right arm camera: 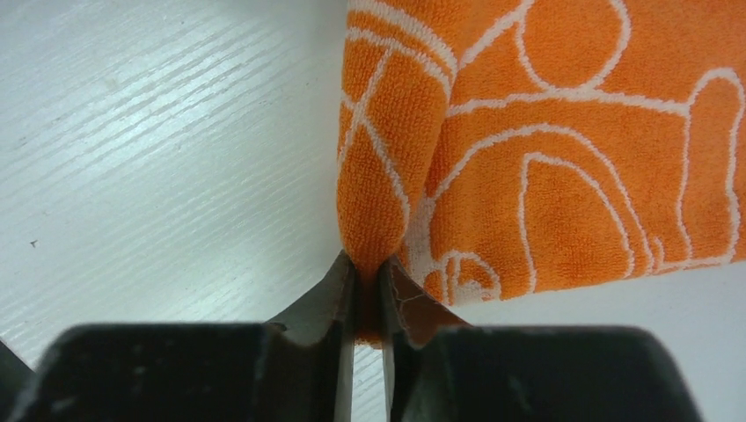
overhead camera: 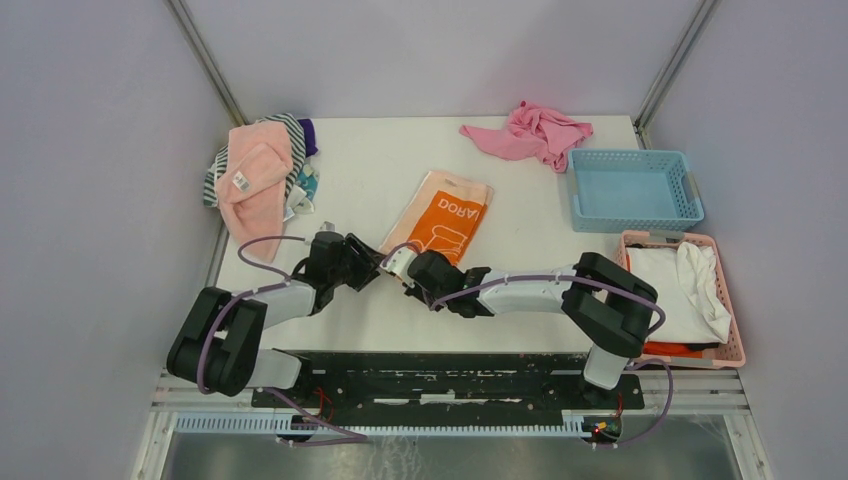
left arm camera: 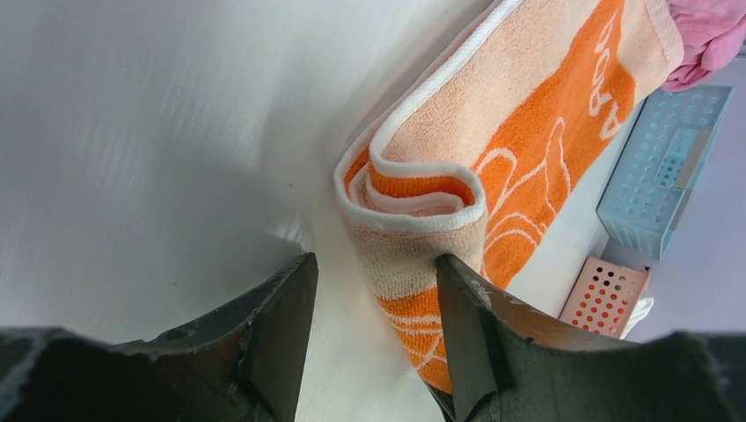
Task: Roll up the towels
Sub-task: Roll the towel at the center of the board.
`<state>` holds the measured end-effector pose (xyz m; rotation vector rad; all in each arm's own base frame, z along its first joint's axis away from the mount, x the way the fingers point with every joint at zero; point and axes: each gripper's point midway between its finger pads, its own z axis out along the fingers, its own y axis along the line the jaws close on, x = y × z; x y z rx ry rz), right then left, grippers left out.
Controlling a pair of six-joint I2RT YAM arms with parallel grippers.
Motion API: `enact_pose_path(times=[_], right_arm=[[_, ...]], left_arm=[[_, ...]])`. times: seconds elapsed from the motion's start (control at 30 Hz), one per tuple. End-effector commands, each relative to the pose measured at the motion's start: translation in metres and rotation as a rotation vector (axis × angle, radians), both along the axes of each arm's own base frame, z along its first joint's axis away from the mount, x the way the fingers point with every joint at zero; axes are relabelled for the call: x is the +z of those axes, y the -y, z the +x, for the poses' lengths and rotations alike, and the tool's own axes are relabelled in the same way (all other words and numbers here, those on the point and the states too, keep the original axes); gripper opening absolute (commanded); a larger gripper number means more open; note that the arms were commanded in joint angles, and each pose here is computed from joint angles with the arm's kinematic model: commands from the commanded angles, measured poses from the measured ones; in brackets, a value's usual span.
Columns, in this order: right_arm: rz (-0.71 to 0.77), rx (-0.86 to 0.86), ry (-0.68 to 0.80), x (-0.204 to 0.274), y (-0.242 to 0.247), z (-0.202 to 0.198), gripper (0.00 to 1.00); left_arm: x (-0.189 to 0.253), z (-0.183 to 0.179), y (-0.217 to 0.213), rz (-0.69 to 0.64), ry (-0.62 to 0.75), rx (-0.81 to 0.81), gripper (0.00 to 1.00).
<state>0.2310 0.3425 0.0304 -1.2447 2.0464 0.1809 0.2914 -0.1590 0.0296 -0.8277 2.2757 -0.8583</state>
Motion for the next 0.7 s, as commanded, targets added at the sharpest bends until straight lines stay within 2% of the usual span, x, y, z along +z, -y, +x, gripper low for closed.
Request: enact_pose_path(times=[0.0, 0.07, 0.2, 0.43, 0.67], right_arm=[[0.061, 0.038, -0.058, 0.003, -0.011, -0.012, 0.14], [0.130, 0.081, -0.131, 0.011, -0.022, -0.024, 0.07], [0.267, 0.131, -0.301, 0.029, -0.035, -0.042, 0.02], [0.563, 0.086, -0.583, 0.051, -0.036, -0.038, 0.02], [0.684, -0.008, -0.859, 0.032, -0.032, -0.031, 0.02]], left_arm=[[-0.026, -0.029, -0.012, 0.033, -0.121, 0.020, 0.61], [-0.022, -0.032, -0.012, 0.027, -0.113, 0.018, 0.62], [-0.013, -0.040, -0.013, 0.009, -0.092, 0.013, 0.65], [-0.003, -0.053, -0.018, -0.003, -0.069, 0.022, 0.67], [0.006, -0.042, -0.015, 0.001, -0.045, 0.021, 0.71]])
